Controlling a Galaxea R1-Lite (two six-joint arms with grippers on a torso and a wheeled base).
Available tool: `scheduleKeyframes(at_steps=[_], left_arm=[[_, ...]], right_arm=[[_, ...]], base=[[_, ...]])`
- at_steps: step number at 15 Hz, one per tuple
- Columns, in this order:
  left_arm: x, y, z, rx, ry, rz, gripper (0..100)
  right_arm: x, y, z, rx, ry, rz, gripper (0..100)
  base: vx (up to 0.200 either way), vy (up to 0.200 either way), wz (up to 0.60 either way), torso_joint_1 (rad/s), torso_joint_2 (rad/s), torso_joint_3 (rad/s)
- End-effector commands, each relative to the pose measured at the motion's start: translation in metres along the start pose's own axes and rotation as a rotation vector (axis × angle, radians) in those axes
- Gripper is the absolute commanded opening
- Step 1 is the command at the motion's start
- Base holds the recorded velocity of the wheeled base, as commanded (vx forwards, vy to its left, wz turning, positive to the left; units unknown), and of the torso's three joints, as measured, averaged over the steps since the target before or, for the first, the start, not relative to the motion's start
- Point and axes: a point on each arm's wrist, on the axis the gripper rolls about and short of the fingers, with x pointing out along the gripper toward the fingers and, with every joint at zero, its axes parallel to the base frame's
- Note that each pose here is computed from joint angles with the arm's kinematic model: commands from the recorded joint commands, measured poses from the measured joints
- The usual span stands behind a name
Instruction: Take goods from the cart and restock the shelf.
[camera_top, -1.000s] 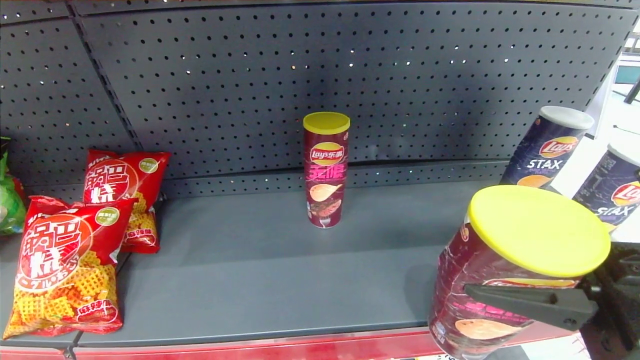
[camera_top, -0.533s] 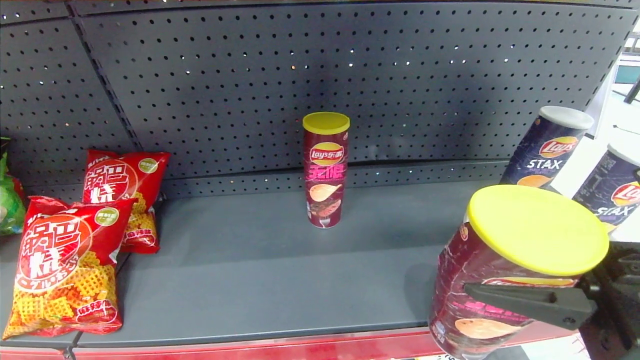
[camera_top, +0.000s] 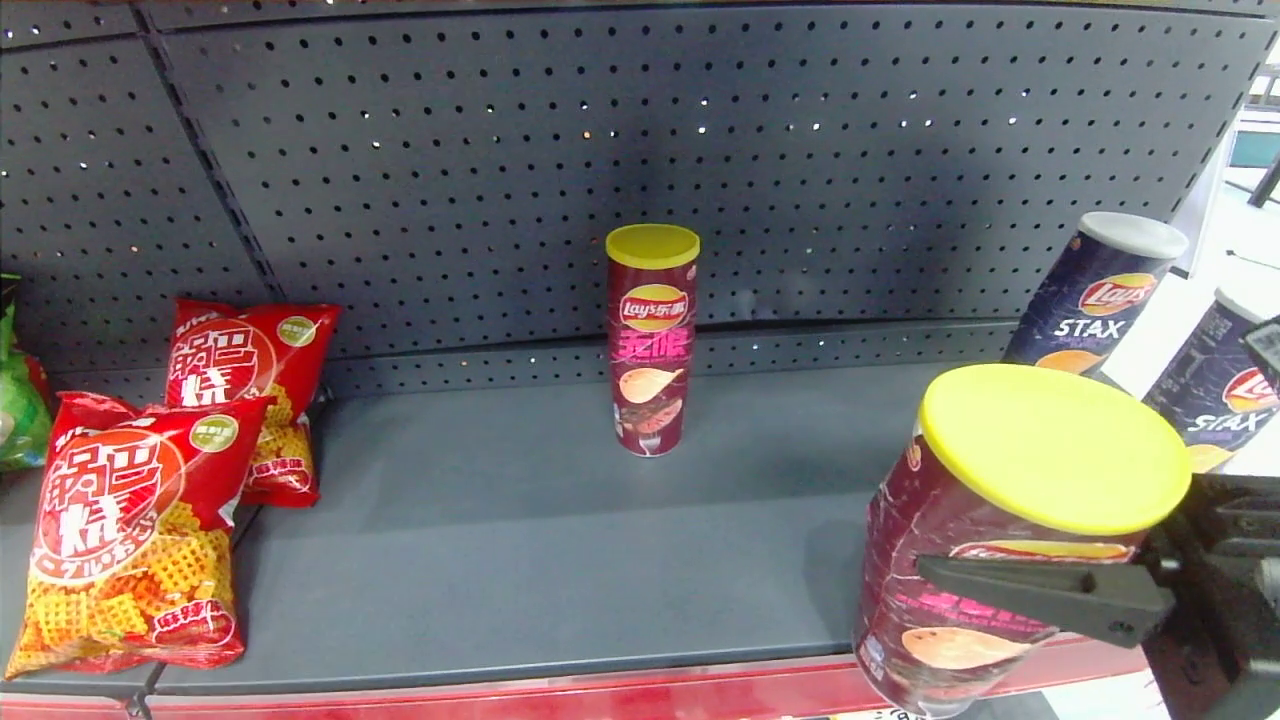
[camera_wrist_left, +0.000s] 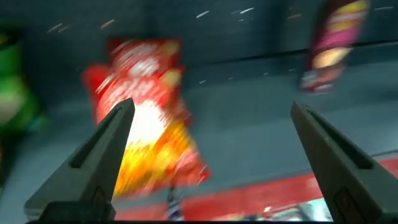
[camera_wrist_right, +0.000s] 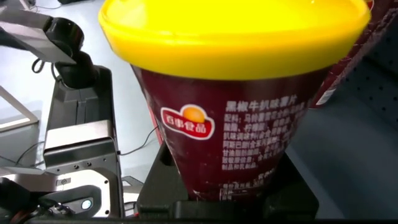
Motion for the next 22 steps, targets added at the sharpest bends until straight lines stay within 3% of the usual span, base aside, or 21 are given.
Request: scheduleKeyframes(at_steps=[1, 2, 3, 5, 6, 7, 8, 9, 11, 14, 17, 18, 19, 22], left_arm=[[0.054, -0.001, 0.040, -0.011, 0.107, -0.204, 100], [0.063, -0.002, 0.045, -0.013, 0.119, -0.240, 100], [0.096, -0.004, 0.052, -0.016, 0.151, -0.346, 100], [0.136, -0.008, 0.042, -0.015, 0.198, -0.445, 100], [0.164, -0.011, 0.037, -0.007, 0.213, -0.541, 100], [0.186, -0.012, 0.036, 0.002, 0.212, -0.586, 100], [0.221, -0.013, 0.031, 0.035, 0.197, -0.634, 100], [0.231, -0.014, 0.029, 0.044, 0.192, -0.652, 100], [0.268, -0.022, 0.014, 0.027, 0.213, -0.760, 100], [0.294, -0.036, 0.001, 0.013, 0.232, -0.826, 100], [0.336, -0.065, 0.000, 0.028, 0.164, -0.885, 100], [0.341, -0.068, 0.000, 0.028, 0.158, -0.887, 100], [0.351, -0.076, -0.006, 0.026, 0.164, -0.905, 100], [0.355, -0.086, -0.022, 0.022, 0.198, -0.932, 100]], right_arm=[[0.005, -0.004, 0.002, 0.002, 0.003, 0.001, 0], [0.005, -0.005, 0.004, -0.002, -0.002, 0.000, 0], [0.007, -0.008, 0.008, -0.003, -0.010, -0.006, 0], [0.007, -0.010, 0.013, 0.014, -0.021, -0.013, 0], [0.008, -0.013, 0.017, 0.024, -0.031, -0.017, 0], [0.010, -0.015, 0.019, 0.025, -0.035, -0.018, 0], [0.012, -0.018, 0.024, 0.020, -0.044, -0.020, 0], [0.013, -0.019, 0.025, 0.018, -0.046, -0.021, 0], [0.015, -0.023, 0.041, 0.001, -0.084, -0.034, 0], [0.015, -0.023, 0.045, 0.035, -0.093, -0.035, 0], [0.021, -0.026, 0.038, 0.060, -0.068, -0.029, 0], [0.023, -0.027, 0.038, 0.061, -0.067, -0.029, 0], [0.026, -0.029, 0.036, 0.066, -0.059, -0.027, 0], [0.031, -0.033, 0.033, 0.078, -0.046, -0.024, 0]], base=[[0.000, 0.000, 0.00, 0.000, 0.00, 0.000], [0.000, 0.000, 0.00, 0.000, 0.00, 0.000], [0.000, 0.000, 0.00, 0.000, 0.00, 0.000], [0.000, 0.000, 0.00, 0.000, 0.00, 0.000], [0.000, 0.000, 0.00, 0.000, 0.00, 0.000], [0.000, 0.000, 0.00, 0.000, 0.00, 0.000], [0.000, 0.000, 0.00, 0.000, 0.00, 0.000], [0.000, 0.000, 0.00, 0.000, 0.00, 0.000], [0.000, 0.000, 0.00, 0.000, 0.00, 0.000], [0.000, 0.000, 0.00, 0.000, 0.00, 0.000], [0.000, 0.000, 0.00, 0.000, 0.00, 0.000], [0.000, 0.000, 0.00, 0.000, 0.00, 0.000], [0.000, 0.000, 0.00, 0.000, 0.00, 0.000], [0.000, 0.000, 0.00, 0.000, 0.00, 0.000]])
